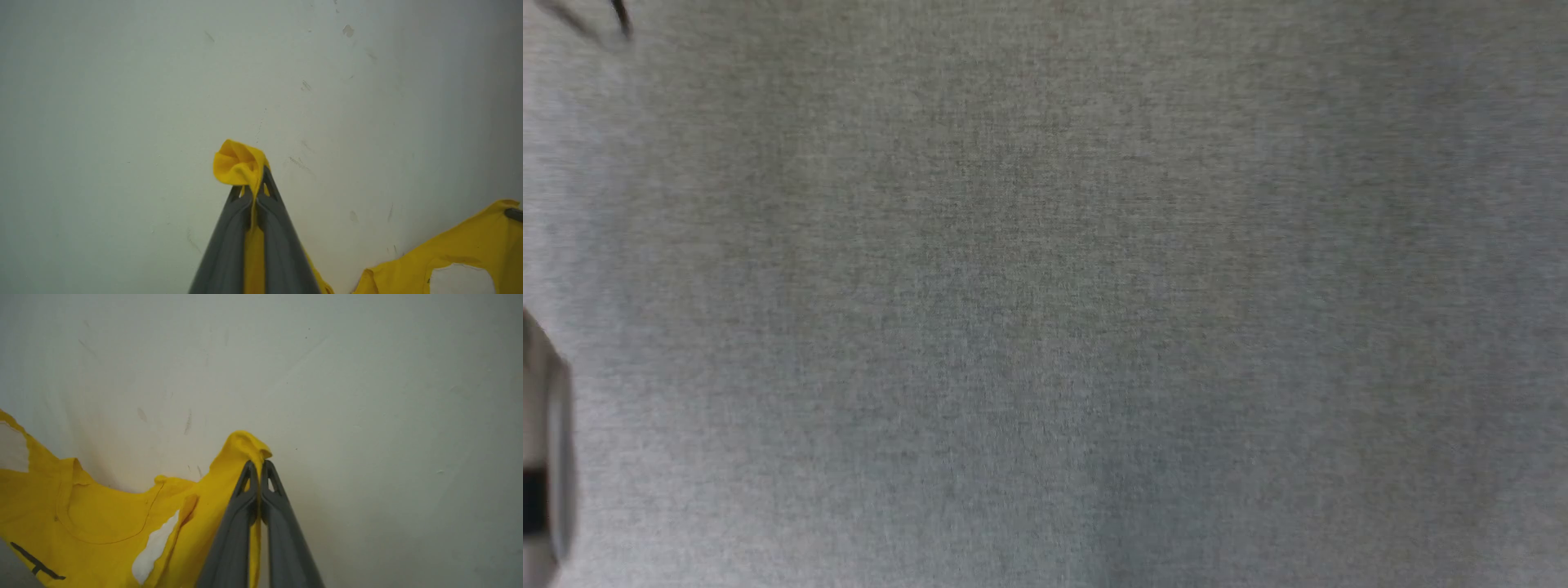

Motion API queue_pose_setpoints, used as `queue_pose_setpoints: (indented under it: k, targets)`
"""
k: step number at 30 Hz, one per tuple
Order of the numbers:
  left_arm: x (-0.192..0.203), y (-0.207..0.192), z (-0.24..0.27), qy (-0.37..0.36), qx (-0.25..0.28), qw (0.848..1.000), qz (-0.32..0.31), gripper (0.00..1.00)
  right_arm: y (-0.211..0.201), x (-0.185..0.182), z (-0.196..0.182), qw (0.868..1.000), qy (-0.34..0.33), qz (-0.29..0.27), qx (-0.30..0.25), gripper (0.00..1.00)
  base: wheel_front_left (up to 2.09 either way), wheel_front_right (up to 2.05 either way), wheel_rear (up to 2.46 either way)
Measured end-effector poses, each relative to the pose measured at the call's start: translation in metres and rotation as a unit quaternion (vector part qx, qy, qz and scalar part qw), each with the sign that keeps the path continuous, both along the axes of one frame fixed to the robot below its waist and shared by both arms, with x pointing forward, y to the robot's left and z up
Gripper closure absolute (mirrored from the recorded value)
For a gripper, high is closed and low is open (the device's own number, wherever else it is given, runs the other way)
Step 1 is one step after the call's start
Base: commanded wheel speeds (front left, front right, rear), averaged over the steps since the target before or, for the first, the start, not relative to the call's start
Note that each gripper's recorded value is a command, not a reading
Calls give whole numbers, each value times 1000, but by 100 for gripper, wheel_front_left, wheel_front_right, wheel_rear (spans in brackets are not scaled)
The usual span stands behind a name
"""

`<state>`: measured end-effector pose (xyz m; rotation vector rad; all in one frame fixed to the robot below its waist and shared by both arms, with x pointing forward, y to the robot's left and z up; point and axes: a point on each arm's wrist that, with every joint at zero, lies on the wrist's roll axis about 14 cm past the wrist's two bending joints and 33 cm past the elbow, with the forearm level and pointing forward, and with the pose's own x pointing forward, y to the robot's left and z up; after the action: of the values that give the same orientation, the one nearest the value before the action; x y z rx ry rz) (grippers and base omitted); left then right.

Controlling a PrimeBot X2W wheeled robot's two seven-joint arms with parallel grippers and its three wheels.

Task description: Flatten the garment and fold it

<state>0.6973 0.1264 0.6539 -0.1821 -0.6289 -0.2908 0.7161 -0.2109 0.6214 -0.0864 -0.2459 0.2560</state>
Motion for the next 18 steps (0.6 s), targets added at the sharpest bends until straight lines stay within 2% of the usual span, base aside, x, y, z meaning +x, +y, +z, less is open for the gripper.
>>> queue_pose_setpoints:
  k: [4, 11, 13, 18]
  targets:
    - [-38, -1, -2, 8, -12, 1000, -11, 100, 0, -37, -4, 1000, 9, 22, 18, 100, 0, 0, 0]
    - [-105, -4, -32, 73, -25, 997, -20, 100, -18, -108, -28, 996, 46, 12, 70, 100, 0, 0, 0]
    - [-130, 2, -49, 107, -15, 994, -5, 100, -18, -139, -43, 993, 70, 5, 98, 100, 0, 0, 0]
    - [-171, 15, -92, 195, -47, 979, 13, 100, -14, -189, -73, 981, 118, -11, 155, 100, 0, 0, 0]
